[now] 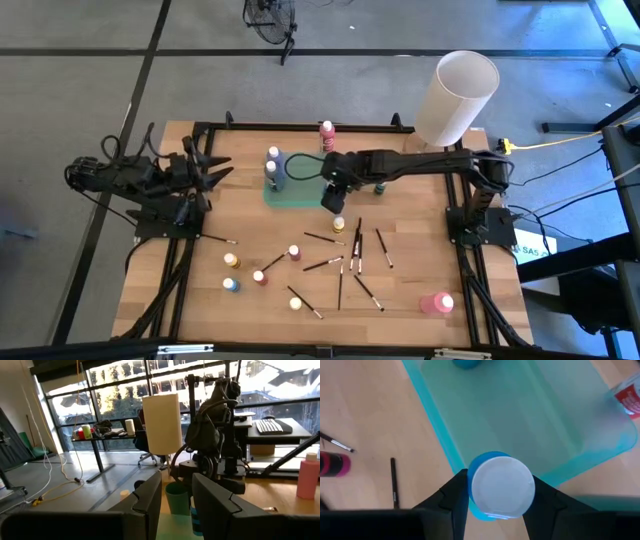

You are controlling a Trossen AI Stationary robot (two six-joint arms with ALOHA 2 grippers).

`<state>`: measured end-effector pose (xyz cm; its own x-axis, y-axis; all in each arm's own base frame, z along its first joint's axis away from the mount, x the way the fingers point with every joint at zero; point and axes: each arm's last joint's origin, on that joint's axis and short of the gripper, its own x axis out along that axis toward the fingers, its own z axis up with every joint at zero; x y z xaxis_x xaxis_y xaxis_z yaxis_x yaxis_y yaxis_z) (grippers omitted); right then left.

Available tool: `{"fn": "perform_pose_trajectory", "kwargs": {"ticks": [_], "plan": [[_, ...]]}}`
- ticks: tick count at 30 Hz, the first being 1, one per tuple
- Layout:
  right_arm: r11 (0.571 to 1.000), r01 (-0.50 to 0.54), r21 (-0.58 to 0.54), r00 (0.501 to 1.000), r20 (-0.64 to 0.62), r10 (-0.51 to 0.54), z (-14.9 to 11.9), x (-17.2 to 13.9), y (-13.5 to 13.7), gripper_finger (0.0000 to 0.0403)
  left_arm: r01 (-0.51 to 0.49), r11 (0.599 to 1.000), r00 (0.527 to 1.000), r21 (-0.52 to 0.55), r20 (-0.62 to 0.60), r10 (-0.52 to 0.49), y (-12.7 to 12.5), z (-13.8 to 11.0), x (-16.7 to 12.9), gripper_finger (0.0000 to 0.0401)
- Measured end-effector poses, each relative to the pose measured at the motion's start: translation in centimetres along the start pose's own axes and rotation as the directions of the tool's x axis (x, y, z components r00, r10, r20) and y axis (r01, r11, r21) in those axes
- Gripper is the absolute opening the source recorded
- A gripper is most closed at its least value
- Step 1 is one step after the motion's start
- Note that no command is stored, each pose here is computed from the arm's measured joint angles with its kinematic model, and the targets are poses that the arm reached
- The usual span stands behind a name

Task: Pick & Place Paint Supplies
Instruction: Put the right small blue paint bottle into the green bin

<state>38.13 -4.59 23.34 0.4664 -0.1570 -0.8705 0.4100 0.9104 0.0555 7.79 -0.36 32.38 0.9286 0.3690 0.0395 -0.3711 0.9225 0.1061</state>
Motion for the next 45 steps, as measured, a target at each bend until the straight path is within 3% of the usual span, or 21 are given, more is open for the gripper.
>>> {"fn": "perform_pose_trajectory", "kwargs": {"ticks": [10,33,41,45], "plan": [[1.000,0.022,0.021,0.991,-0.135,-0.019,-1.2,2.4,0.0,0.0143,0.015,1.000,1.000,-0.006,-0.015,-0.015,-0.1,-0.2,0.1,0.0104],[0.999,-0.041,0.005,0.987,-0.155,0.042,-1.3,2.4,0.3,0.0153,0.017,1.000,1.000,-0.006,-0.016,-0.017,-0.1,-0.2,0.1,0.0104],[0.989,0.015,-0.145,0.994,-0.101,-0.029,-1.2,3.0,0.7,0.0153,0.017,1.000,1.000,-0.005,-0.016,-0.017,-0.2,-0.2,0.1,0.0104],[0.988,-0.016,-0.153,0.991,-0.132,-0.005,-1.5,4.0,0.9,0.0153,0.017,1.000,1.000,-0.005,-0.016,-0.017,-0.2,-0.2,0.1,0.0104]]}}
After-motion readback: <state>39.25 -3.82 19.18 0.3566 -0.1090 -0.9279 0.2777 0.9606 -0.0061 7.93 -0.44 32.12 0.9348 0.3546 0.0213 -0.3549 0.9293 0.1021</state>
